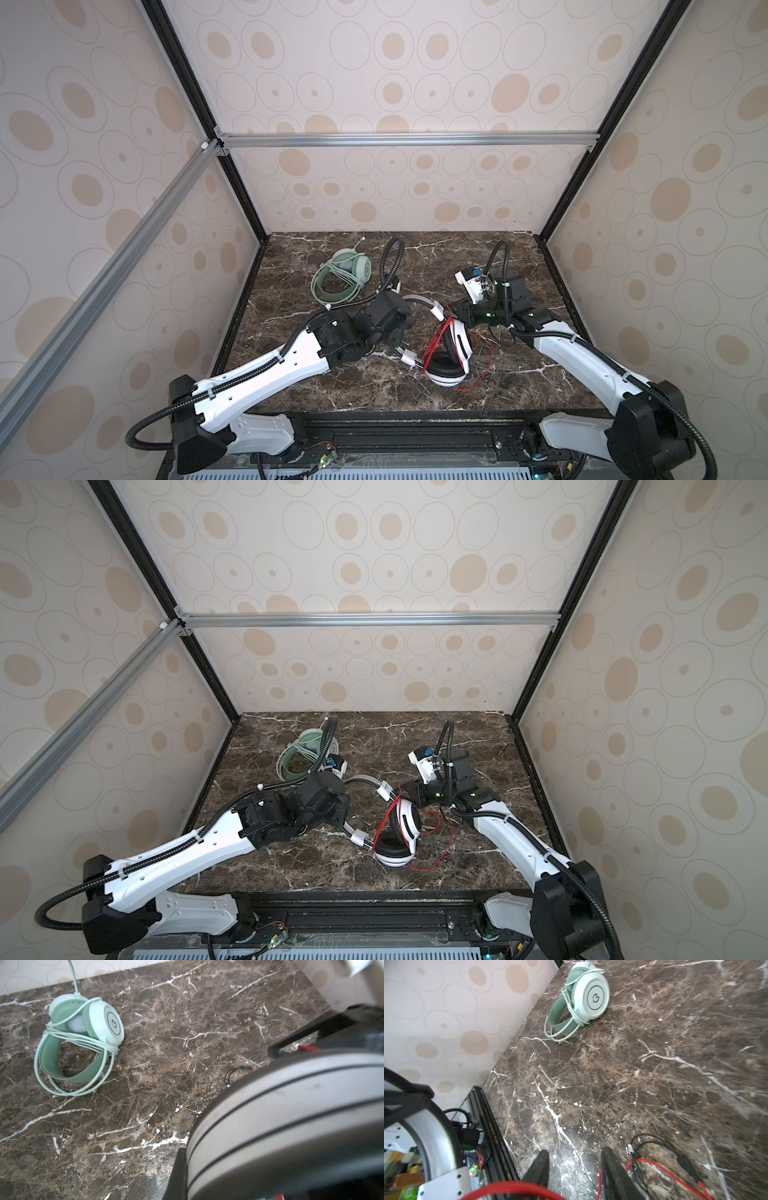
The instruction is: Wrap the headphones
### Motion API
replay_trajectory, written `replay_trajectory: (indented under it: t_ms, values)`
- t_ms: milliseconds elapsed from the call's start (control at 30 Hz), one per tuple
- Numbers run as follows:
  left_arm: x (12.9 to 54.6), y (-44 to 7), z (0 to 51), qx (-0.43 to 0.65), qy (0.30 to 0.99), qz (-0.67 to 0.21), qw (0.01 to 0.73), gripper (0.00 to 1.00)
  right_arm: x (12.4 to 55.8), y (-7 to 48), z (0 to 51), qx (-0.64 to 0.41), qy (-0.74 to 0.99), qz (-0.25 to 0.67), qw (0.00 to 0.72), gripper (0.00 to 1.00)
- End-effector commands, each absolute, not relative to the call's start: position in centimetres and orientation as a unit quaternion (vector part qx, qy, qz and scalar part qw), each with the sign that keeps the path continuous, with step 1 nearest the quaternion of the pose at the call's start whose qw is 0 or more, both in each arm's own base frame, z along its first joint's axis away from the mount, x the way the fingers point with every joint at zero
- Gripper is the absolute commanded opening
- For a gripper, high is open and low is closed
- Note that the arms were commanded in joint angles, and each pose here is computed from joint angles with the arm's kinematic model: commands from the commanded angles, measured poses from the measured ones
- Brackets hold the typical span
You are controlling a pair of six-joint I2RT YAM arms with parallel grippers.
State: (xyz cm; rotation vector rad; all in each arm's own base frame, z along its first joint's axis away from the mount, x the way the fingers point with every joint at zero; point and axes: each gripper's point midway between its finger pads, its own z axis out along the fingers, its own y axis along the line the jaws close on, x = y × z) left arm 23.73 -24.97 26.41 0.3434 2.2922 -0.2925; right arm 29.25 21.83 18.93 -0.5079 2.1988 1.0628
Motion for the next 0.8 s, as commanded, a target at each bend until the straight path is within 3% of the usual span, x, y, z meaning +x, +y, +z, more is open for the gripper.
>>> replay_trajectory:
  t_ms: [0,100,400,767]
  values:
    - [24.9,-24.4,34.2,0.063,0.869,-0.182,0.456,0.00,28.2,23.4,20.7,-0.214,0.794,0.470,0.321,0.66]
    - [26.5,-22.0,36.0,0.011,0.866,-0.170,0.470,0.00,27.4,23.1,20.2,-0.217,0.796,0.468,0.316,0.73]
    - [29.5,-16.8,42.4,-0.069,0.841,-0.171,0.509,0.00,22.9,22.3,20.2,-0.239,0.778,0.494,0.306,0.80]
    - [29.8,-15.6,48.2,-0.079,0.812,-0.171,0.552,0.00,24.3,21.2,18.5,-0.208,0.806,0.442,0.336,0.81]
